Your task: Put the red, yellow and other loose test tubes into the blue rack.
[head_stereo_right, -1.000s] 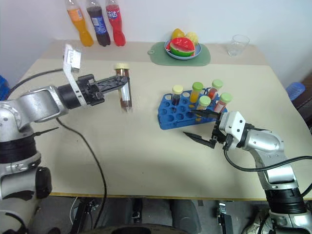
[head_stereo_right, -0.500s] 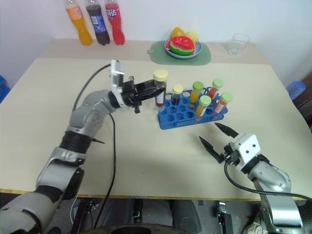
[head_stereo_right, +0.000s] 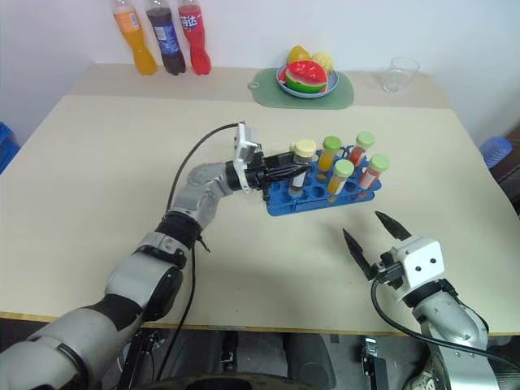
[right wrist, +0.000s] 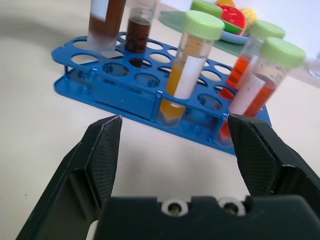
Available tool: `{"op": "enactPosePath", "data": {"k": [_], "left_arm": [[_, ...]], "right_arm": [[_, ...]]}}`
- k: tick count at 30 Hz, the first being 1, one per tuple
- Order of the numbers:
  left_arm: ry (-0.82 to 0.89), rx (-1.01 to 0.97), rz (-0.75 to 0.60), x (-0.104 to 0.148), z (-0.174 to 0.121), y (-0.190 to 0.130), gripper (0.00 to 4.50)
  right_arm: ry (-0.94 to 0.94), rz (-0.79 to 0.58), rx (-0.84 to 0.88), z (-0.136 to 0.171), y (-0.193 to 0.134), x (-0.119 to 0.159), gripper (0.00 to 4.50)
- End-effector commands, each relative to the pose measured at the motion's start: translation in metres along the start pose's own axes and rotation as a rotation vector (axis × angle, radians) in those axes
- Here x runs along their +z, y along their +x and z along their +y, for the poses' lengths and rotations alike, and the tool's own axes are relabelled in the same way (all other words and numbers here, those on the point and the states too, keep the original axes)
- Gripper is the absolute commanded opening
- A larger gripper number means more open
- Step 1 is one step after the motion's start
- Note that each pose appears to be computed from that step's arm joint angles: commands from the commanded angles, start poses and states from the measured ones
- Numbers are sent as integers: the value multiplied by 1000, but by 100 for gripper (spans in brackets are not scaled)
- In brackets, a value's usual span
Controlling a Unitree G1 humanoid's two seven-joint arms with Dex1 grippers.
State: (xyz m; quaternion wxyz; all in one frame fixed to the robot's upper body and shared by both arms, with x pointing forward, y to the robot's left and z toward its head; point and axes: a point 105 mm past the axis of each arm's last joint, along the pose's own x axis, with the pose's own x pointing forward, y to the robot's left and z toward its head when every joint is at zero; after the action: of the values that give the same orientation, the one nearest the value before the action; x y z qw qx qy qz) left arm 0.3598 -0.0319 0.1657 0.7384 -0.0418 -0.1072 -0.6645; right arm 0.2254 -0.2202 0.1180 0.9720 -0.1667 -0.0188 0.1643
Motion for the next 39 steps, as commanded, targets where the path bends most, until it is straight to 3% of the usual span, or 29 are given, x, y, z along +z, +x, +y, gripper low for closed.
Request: {"op": "enactPosePath", "data": {"k": [1,19,23,24,28,32,39], "left_arm": [[26,-9,-15,5,0,8,77],[90,80,77,-21,6,-3,77],[-7,25,24,-17,1,0,77],[-9,27,7,-14,2,1,178],[65,113,-13,0,14,1,365],[152,106,-34,13,13,-9,365],[193,171,-8,28,19,-56,365]], "right_arm": [[-36,-50,-15,-1,0,14,370],[-45,-53,-9,-2,3,15,370],[-47,-56,-4,-1,6,15,370],[-47,-57,-3,-1,6,15,370],[-49,-61,0,-1,6,17,370],[-46,-50,-12,-6,7,15,370],[-49,-18,-63,-26,23,8,370]]}}
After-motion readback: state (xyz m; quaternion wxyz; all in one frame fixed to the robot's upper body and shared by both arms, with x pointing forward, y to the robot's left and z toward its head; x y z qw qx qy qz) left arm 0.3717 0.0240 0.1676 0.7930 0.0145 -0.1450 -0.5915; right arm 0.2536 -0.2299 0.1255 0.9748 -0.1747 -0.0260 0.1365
